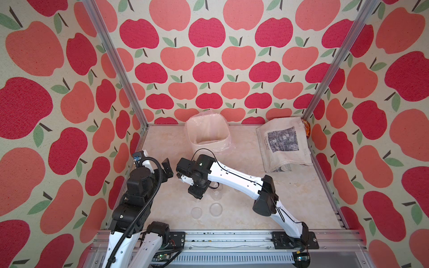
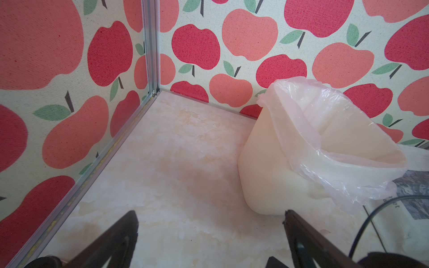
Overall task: Empty the moldy dried flower tea in the jars
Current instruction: Place the jar at the center of the board.
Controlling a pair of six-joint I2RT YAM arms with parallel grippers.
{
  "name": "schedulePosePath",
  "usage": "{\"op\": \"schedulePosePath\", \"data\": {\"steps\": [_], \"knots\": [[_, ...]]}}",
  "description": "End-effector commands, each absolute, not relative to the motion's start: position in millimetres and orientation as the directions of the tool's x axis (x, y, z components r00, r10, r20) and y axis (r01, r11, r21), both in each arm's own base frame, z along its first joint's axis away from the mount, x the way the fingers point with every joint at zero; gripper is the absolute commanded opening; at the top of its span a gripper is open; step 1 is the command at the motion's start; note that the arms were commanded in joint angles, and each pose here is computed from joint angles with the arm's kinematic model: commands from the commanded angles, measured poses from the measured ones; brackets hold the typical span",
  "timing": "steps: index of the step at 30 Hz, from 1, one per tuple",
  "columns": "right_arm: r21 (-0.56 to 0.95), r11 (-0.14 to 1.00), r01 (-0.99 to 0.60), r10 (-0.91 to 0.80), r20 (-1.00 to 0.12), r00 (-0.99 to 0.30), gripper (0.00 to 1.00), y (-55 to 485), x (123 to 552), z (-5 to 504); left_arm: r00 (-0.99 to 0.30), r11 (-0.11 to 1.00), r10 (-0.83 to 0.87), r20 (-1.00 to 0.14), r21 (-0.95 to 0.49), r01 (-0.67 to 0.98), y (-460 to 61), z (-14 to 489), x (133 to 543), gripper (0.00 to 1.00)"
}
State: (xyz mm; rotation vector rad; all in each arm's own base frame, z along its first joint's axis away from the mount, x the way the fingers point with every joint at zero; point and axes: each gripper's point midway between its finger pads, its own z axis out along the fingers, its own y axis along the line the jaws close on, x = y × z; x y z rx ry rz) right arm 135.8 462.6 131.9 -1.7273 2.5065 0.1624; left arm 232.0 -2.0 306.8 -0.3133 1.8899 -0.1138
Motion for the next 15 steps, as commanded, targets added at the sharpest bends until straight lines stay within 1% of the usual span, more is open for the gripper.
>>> {"op": "schedulePosePath", "data": {"steps": [1, 7, 12, 15], "knots": [[0.003, 0.358, -0.934, -0.929, -0.102, -0.357, 0.32, 462, 136, 115, -0.28, 0.961, -0.26, -0.924, -0.221, -0.164, 1, 310, 234, 1.0], [0.0, 0.363, -0.932, -0.927, -0.101, -0.361, 0.34, 470, 139, 98, -0.282, 0.964, -0.252, -0.926, -0.214, -0.16, 0, 307, 234, 1.0], [0.009, 0.361, -0.932, -0.93, -0.075, -0.361, 0.36, 471, 137, 85, -0.286, 0.966, -0.245, -0.926, -0.207, -0.157, 0, 305, 236, 1.0], [0.006, 0.361, -0.933, -0.931, -0.056, -0.36, 0.41, 469, 137, 79, -0.286, 0.967, -0.241, -0.928, -0.204, -0.153, -1, 304, 237, 0.99]]}}
